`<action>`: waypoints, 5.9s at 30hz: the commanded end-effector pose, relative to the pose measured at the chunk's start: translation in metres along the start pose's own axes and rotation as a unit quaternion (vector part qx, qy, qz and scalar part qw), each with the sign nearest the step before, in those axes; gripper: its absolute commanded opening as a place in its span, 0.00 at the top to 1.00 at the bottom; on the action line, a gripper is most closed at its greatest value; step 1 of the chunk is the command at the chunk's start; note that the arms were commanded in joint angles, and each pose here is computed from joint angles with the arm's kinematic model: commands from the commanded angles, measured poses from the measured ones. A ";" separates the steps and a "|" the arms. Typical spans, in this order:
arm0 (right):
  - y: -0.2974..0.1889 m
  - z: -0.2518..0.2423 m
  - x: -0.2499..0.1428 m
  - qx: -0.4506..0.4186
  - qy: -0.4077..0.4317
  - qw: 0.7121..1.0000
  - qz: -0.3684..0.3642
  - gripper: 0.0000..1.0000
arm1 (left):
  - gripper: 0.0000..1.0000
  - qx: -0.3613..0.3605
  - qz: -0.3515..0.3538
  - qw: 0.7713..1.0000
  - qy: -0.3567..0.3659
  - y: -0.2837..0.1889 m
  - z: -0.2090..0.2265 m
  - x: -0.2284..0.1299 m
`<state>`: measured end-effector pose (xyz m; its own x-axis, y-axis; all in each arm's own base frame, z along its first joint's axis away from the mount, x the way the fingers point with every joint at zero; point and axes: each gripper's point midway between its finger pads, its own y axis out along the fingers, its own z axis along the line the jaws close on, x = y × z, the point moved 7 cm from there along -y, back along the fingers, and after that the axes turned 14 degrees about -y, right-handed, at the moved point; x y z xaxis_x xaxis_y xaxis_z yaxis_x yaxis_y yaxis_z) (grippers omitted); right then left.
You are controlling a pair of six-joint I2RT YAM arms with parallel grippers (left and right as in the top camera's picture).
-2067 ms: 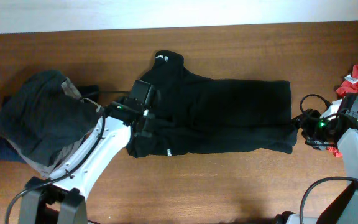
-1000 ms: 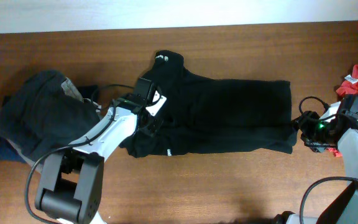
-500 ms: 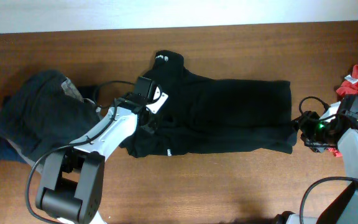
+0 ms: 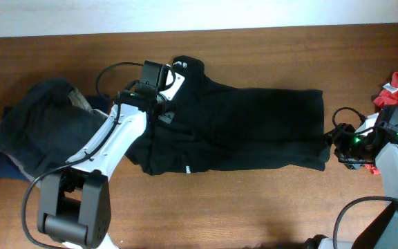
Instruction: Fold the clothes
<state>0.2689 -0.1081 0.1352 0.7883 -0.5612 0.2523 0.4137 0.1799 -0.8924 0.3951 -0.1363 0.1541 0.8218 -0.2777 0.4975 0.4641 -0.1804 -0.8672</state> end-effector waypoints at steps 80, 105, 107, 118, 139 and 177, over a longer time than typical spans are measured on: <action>-0.003 0.004 0.004 0.004 -0.009 1.000 -0.003 0.36 | 0.69 -0.138 0.158 0.975 0.076 0.037 -0.068 -0.053; -0.003 0.004 0.004 0.004 -0.008 1.000 -0.003 0.36 | 1.00 -0.117 0.097 0.979 0.133 0.015 -0.069 0.001; -0.003 0.004 0.004 0.004 -0.008 1.000 -0.003 0.36 | 1.00 -0.116 0.102 0.979 0.132 0.023 -0.069 -0.001; -0.003 0.004 0.004 0.004 -0.009 1.000 -0.003 0.36 | 0.13 -0.069 0.093 0.987 0.108 0.024 -0.061 0.012; -0.003 0.002 0.002 -0.003 -0.006 1.000 0.004 0.36 | 0.25 -0.078 0.315 0.928 -0.181 -0.019 0.022 -0.059; 0.011 0.020 -0.012 0.003 -0.090 0.995 0.044 0.23 | 0.97 -0.029 0.275 0.929 -0.245 0.000 0.078 -0.082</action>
<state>0.2669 -0.0942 0.1312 0.8654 -0.4374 0.2446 0.3573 0.1961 -0.9132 0.3494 -0.0414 0.0984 0.9835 0.1024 -0.1491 -0.1264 -0.2004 -0.9715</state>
